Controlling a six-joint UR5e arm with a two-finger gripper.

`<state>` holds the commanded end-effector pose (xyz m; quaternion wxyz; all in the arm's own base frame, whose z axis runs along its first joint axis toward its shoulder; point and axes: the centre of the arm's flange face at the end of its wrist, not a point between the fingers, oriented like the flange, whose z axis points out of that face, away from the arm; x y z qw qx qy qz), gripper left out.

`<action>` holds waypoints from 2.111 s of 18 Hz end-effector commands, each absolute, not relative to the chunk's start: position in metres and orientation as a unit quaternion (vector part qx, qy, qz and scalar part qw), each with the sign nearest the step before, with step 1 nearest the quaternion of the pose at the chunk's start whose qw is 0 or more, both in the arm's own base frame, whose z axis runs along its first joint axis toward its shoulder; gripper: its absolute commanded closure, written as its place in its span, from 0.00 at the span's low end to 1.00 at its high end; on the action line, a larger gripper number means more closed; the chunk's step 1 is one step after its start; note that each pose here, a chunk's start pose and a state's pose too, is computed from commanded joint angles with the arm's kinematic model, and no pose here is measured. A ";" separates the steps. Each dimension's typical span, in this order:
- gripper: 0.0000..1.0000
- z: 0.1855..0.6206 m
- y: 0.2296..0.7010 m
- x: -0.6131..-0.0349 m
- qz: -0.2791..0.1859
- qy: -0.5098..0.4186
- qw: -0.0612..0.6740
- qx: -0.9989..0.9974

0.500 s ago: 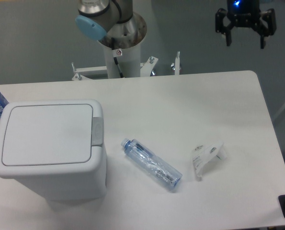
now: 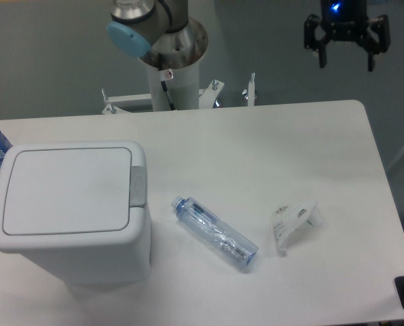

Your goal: Open the trash can

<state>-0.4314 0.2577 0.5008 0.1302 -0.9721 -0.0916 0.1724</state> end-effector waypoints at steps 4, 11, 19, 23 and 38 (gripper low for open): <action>0.00 0.509 0.314 -0.412 0.101 -0.228 0.223 -0.942; 0.00 0.516 0.408 -0.355 -0.013 -0.292 0.286 -0.913; 0.00 0.518 0.490 -0.333 -0.044 -0.291 0.296 -0.909; 0.00 0.509 0.504 -0.323 -0.053 -0.302 0.299 -0.904; 0.00 0.484 0.511 -0.299 -0.075 -0.303 0.277 -0.909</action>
